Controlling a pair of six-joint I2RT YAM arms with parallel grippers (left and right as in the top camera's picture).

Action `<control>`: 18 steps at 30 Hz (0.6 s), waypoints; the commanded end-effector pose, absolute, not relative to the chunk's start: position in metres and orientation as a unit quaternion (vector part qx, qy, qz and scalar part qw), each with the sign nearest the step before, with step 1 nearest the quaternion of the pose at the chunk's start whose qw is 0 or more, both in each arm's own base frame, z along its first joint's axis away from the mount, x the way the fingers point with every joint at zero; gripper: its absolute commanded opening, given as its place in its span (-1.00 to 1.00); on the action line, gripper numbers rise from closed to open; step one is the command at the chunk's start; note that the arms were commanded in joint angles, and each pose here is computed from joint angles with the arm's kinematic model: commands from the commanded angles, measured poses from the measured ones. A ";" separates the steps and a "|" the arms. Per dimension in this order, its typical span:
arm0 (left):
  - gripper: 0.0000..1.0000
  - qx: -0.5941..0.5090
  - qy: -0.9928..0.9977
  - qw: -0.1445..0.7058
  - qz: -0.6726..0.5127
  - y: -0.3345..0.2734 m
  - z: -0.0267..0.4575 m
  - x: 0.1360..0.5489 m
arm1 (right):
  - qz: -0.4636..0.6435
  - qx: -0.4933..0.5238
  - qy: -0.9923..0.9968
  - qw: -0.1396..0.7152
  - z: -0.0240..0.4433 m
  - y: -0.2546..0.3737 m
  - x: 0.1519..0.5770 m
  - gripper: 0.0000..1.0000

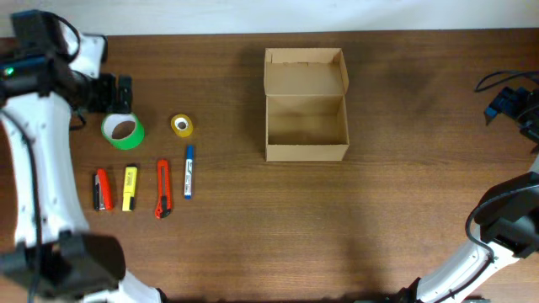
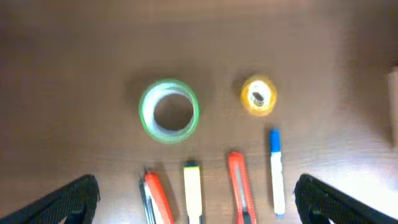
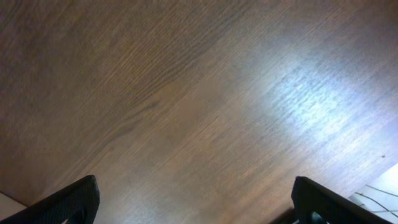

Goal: Pack container
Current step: 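Withdraw the right arm to the right side, then lower the left gripper onto the green tape roll and grasp its rim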

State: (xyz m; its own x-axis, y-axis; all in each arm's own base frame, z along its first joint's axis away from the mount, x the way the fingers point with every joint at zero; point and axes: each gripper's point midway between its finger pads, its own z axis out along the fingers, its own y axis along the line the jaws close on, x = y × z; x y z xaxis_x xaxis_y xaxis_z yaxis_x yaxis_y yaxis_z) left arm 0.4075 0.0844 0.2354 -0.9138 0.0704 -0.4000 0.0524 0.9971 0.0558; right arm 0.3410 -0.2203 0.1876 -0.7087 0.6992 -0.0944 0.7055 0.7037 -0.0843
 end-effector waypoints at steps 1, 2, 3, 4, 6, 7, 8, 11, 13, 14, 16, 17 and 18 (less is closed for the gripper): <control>1.00 0.016 0.995 0.102 0.018 0.092 0.174 0.403 | -0.054 0.378 0.924 0.035 0.190 -0.219 0.342 0.99; 1.00 0.015 0.996 0.082 0.013 0.092 0.162 0.402 | -0.054 0.378 0.923 0.037 0.191 -0.220 0.343 0.99; 1.00 0.016 0.998 0.062 0.008 0.091 0.150 0.401 | -0.054 0.378 0.923 0.040 0.191 -0.220 0.344 0.99; 1.00 0.016 0.999 0.048 0.005 0.090 0.141 0.401 | -0.055 0.378 0.923 0.042 0.191 -0.221 0.345 0.99; 0.98 0.023 0.999 0.030 0.000 0.089 0.126 0.404 | -0.055 0.378 0.923 0.047 0.191 -0.222 0.347 0.99; 0.96 0.032 0.999 0.024 -0.001 0.087 0.121 0.405 | -0.056 0.379 0.923 0.049 0.191 -0.223 0.348 0.99; 0.95 0.037 0.999 0.020 -0.001 0.087 0.117 0.406 | -0.056 0.379 0.922 0.051 0.191 -0.223 0.349 0.99; 0.93 0.047 0.999 0.012 -0.002 0.086 0.111 0.407 | -0.057 0.379 0.922 0.057 0.192 -0.225 0.351 0.99; 0.93 0.053 0.998 0.013 -0.002 0.086 0.110 0.408 | -0.056 0.379 0.922 0.059 0.192 -0.225 0.352 0.99; 0.92 0.060 0.998 0.013 -0.002 0.086 0.110 0.408 | -0.053 0.379 0.922 0.061 0.192 -0.225 0.354 0.99; 0.92 0.072 0.997 0.013 -0.002 0.086 0.110 0.408 | -0.048 0.379 0.922 0.065 0.192 -0.224 0.356 0.99; 0.91 0.077 0.997 0.011 -0.002 0.086 0.110 0.407 | -0.048 0.379 0.922 0.067 0.192 -0.224 0.356 0.99; 0.90 0.079 0.997 0.010 -0.002 0.086 0.109 0.407 | -0.049 0.379 0.922 0.067 0.192 -0.224 0.357 0.99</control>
State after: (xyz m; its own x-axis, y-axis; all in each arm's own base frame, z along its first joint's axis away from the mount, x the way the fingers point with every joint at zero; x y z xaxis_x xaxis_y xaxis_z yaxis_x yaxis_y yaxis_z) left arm 0.4037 0.0842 0.1056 -0.9940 0.1088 -0.0118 0.1090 0.9939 -0.0147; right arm 0.3557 -0.2266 0.1890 -0.7018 0.6955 -0.1543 0.7091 0.7029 -0.0566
